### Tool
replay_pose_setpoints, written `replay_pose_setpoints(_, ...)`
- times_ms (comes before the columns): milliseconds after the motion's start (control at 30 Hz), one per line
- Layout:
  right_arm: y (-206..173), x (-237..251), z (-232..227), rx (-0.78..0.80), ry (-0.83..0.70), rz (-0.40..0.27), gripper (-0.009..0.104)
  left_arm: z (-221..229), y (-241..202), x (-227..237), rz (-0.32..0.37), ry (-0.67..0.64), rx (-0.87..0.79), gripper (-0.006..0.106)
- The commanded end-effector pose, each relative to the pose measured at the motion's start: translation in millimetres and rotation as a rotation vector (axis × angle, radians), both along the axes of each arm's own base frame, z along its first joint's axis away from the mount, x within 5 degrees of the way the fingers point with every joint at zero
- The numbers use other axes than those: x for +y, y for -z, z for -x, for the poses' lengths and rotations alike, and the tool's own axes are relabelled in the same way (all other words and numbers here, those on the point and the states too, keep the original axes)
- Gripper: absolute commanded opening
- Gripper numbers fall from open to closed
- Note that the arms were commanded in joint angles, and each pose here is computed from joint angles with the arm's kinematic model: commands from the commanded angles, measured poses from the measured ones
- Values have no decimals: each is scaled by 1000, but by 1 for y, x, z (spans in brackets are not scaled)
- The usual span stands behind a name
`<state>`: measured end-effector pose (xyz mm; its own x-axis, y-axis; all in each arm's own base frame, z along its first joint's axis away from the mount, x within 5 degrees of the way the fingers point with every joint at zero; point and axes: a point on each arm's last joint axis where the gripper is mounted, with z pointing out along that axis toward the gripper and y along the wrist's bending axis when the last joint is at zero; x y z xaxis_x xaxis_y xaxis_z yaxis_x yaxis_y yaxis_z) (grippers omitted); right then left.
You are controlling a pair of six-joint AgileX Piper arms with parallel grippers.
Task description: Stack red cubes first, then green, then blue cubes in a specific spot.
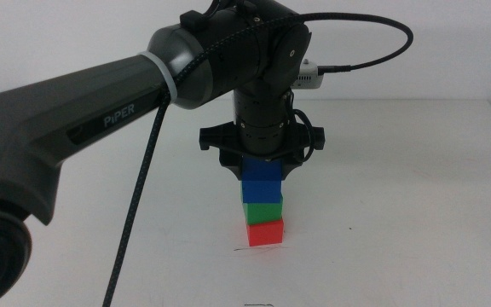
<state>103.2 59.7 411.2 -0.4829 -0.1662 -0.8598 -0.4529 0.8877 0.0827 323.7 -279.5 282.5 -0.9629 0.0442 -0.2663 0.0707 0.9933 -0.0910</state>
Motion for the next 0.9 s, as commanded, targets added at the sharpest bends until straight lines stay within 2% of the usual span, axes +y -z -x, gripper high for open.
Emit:
replay_pose_setpoints(0,-14,0,-2,-92,4,-32,75,10,-26,6,20,-13,-8,-2)
replay_pose_setpoints(67,-14,0,-2,-92,4,-32,75,10,-26,5,21,3,-15,7)
replay_pose_setpoints(167,-14,0,-2,-92,4,-32,75,9,-27,5,24,3,-18,26)
replay_pose_setpoints(200,-14,0,-2,-92,4,-32,75,9,-28,6,20,8,-26,51)
replay_pose_setpoints(233,-14,0,-2,-92,4,-32,75,9,-31,7,16,8,-38,64)
replay_pose_setpoints(400,-14,0,-2,-92,4,-32,75,12,-47,15,1,9,-100,89)
replay_pose_setpoints(467,-14,0,-2,-92,4,-32,75,14,-55,19,2,8,-126,94)
replay_pose_setpoints(633,-14,0,-2,-92,4,-32,75,25,-79,32,5,7,-166,94)
replay_pose_setpoints(867,-14,0,-2,-92,4,-32,75,55,-134,57,119,1,-264,93)
